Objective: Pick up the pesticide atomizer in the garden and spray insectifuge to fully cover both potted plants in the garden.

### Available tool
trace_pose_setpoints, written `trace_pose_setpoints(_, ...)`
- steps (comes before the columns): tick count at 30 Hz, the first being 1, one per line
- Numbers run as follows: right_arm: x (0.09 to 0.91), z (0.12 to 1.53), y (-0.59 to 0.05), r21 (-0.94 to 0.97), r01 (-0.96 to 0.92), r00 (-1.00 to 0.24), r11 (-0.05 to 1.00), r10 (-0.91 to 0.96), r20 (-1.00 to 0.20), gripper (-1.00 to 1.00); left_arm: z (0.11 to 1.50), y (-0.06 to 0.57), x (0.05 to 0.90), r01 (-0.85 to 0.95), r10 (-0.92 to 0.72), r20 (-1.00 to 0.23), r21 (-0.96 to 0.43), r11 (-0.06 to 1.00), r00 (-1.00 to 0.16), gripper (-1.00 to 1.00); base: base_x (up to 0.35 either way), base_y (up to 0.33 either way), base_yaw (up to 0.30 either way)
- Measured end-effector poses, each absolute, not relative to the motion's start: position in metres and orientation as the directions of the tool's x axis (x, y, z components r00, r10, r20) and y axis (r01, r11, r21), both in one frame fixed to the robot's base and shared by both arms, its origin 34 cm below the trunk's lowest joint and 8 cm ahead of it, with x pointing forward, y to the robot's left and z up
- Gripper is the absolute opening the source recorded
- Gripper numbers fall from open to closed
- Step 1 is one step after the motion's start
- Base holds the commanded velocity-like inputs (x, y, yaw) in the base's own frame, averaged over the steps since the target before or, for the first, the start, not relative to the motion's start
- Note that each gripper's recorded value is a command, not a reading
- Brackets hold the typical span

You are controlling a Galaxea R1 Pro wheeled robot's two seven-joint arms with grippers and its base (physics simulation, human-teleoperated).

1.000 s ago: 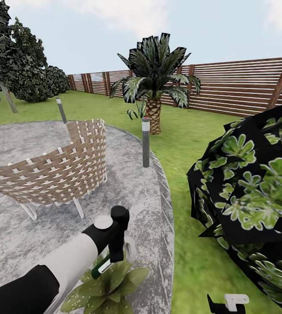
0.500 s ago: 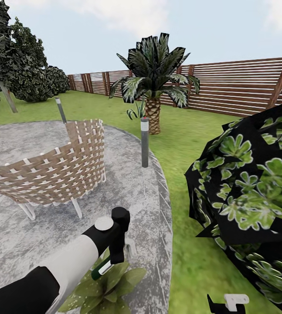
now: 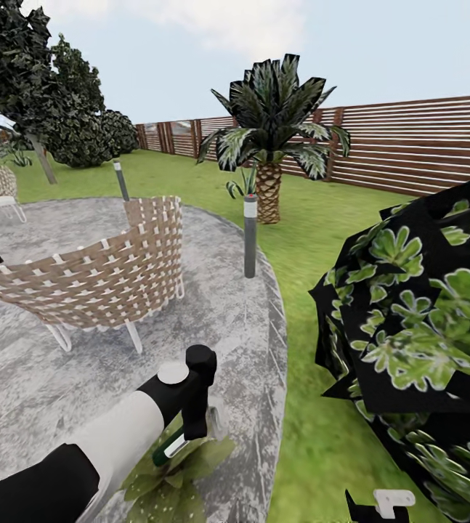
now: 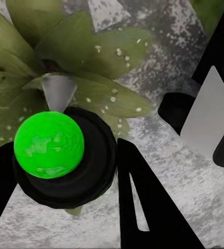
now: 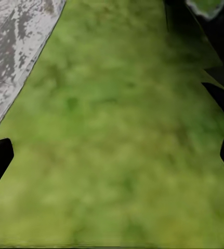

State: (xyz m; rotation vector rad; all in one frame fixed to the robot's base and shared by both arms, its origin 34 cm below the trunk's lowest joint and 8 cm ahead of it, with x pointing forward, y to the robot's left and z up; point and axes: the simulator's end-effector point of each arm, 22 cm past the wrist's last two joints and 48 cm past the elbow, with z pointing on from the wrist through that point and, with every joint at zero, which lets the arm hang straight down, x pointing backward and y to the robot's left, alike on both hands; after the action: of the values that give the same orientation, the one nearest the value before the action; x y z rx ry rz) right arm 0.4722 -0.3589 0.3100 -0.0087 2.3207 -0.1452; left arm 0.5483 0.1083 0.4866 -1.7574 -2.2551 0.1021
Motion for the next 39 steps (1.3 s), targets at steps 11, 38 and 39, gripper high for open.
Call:
trace_pose_setpoints(11,0.472,0.310,-0.359,-0.108,0.039,-0.684,0.993,-0.052,-0.728,1.00,0.487,0.109,0.549,0.940,0.959,0.177,-0.223,0.257,-0.221,-1.00,-0.038,-0.011,0.031)
trace_pose_setpoints(38,0.472,0.310,-0.359,-0.108,0.040,-0.685,0.993,-0.051,-0.727,1.00,0.479,0.108,0.536,0.932,0.958,0.178,-0.249,0.264,-0.224,-1.00,0.000,-0.071,0.049)
trace_pose_setpoints(39,0.472,0.310,-0.359,-0.108,0.040,-0.684,0.993,-0.051,-0.727,1.00,0.478,0.107,0.534,0.931,0.959,0.178,-0.253,0.263,-0.223,-1.00,0.000,0.000,0.002)
